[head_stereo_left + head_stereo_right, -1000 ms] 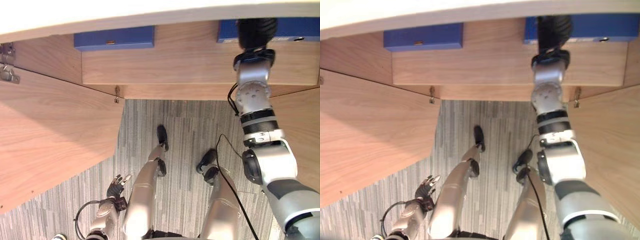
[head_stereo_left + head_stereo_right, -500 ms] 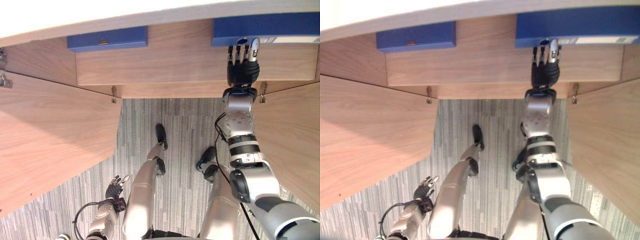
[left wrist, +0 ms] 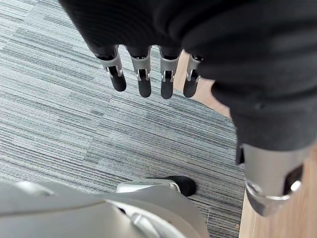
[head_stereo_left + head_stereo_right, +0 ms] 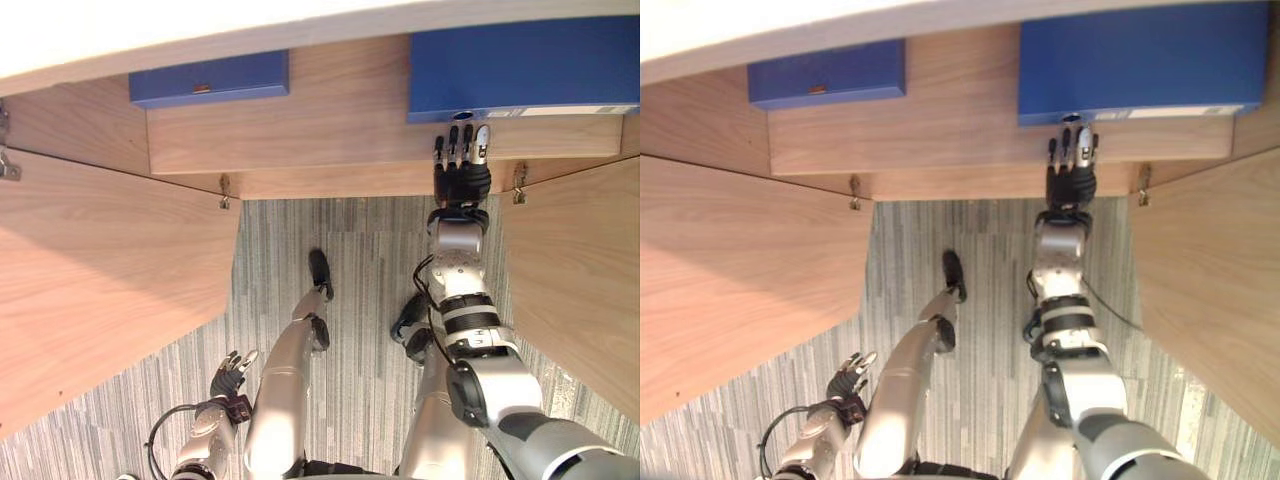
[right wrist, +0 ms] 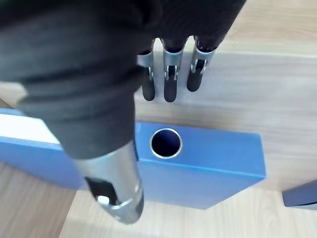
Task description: Walk over to the cabinet, pick up the folder, carry it to the office cabinet, place the folder inside the office cabinet, then close the office cabinet door
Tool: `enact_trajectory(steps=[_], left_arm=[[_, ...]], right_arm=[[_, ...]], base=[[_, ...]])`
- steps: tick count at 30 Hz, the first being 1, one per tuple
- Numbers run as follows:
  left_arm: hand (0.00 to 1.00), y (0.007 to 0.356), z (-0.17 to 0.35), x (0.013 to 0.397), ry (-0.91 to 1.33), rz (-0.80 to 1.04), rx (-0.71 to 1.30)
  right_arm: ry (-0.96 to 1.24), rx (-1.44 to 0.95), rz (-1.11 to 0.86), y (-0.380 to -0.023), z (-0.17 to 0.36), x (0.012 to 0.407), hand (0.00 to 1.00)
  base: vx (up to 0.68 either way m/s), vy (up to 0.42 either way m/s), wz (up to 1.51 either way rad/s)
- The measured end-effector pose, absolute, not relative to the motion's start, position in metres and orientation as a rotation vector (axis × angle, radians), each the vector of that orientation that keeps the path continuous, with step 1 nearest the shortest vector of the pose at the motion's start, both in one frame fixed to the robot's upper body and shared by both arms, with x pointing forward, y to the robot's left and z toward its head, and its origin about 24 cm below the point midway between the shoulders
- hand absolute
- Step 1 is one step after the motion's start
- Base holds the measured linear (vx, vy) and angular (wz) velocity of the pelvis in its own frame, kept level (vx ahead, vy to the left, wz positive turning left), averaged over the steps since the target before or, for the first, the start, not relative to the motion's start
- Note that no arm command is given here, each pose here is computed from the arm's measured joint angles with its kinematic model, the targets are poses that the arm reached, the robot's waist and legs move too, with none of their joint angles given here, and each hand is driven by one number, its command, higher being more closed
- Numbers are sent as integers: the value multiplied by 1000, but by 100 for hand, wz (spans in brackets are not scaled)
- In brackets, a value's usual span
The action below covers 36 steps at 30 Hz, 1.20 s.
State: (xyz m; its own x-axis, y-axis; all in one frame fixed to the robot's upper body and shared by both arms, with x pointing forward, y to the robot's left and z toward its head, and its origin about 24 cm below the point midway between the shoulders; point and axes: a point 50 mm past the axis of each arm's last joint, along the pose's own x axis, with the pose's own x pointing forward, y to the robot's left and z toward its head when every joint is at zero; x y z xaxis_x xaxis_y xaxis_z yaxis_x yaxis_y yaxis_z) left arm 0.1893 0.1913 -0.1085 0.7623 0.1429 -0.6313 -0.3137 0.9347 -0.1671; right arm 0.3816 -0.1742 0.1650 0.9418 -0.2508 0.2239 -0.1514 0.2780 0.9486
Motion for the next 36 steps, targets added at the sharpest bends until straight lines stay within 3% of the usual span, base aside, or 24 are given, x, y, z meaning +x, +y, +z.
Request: enact_trajectory(steps=[8, 14, 28, 36], left_arm=[[0, 192, -109, 189, 662, 251, -268], [0, 194, -112, 186, 682, 254, -261], [0, 196, -114, 183, 697, 247, -269], [0, 198, -112, 183, 683, 218, -265]], right_arm=[[-301, 1191, -58, -176, 159, 384, 0], [-343, 1053, -62, -202, 179, 387, 0], [-244, 227, -131, -260, 239, 400, 0], [-124, -650, -106, -271, 238, 398, 0]], base=[[0, 0, -1], [-3, -18, 0], [3, -49, -1], [-4, -47, -2]])
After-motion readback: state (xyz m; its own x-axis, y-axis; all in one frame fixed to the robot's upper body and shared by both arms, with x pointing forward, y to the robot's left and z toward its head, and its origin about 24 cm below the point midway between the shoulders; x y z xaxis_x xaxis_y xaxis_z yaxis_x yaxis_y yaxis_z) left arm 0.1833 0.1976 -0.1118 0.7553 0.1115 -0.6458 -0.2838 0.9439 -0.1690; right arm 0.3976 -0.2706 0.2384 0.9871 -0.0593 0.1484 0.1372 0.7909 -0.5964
